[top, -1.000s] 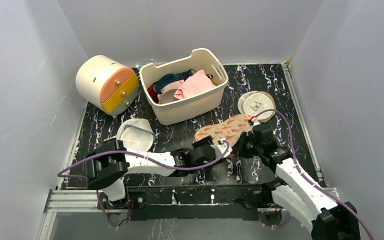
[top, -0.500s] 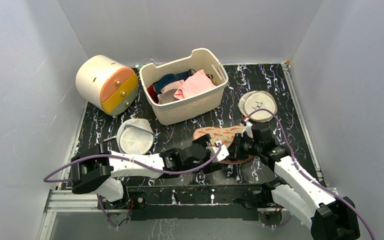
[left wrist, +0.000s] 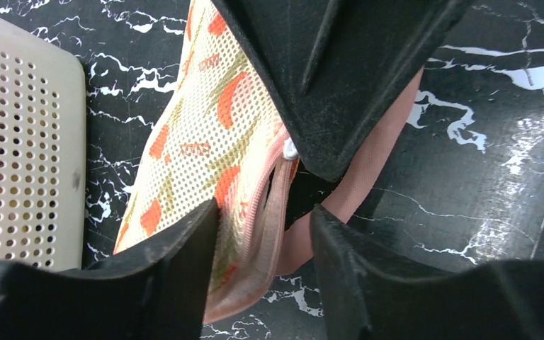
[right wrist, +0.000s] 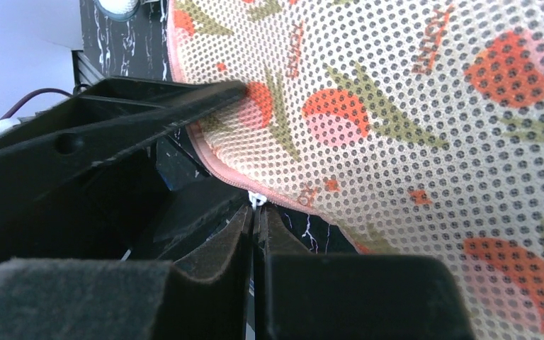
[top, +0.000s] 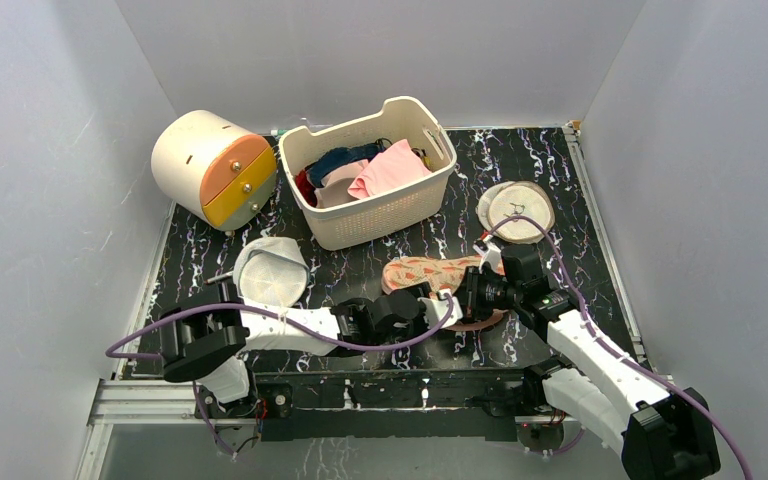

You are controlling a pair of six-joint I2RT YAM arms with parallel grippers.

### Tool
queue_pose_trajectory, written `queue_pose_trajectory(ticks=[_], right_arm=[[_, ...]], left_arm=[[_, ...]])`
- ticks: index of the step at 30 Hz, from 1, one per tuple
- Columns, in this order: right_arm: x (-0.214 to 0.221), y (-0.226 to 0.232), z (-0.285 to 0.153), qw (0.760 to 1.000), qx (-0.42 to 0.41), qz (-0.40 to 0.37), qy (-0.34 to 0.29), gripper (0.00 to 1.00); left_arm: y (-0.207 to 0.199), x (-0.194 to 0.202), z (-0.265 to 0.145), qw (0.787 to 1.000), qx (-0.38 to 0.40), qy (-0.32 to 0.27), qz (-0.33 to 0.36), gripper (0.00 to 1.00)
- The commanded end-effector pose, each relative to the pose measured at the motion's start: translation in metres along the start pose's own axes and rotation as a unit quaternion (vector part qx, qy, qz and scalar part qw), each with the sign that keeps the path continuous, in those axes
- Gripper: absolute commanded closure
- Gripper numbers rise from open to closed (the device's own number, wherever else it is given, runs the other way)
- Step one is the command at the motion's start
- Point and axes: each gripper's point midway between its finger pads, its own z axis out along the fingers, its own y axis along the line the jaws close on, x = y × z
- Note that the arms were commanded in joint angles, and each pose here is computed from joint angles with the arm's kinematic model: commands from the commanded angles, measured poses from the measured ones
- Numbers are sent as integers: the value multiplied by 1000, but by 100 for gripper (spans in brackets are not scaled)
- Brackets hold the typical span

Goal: Unzip the laundry bag and remove the bra
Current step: Unzip the laundry bag at the center of the board.

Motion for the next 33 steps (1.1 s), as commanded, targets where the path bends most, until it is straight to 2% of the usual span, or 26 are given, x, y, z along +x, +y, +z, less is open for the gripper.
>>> queue_pose_trajectory(ticks=[1,13,22,33], right_arm=[[-13,21,-2,998,-45,-50,-19,100],[-26,0,2,998,17,-50,-39,100],[-48,-22,-8,989,107,-26,-96,100],[-72,-51,-36,957,227,35,-179,100]], left_arm=[[16,-17,2,999,-31,-17,-13,57],[47,-10,-16,994,-111,-7,-22,100],[50,-7,-22,993,-116,-2,-28,100],[56,-5,-27,991,-130,0,-27,100]])
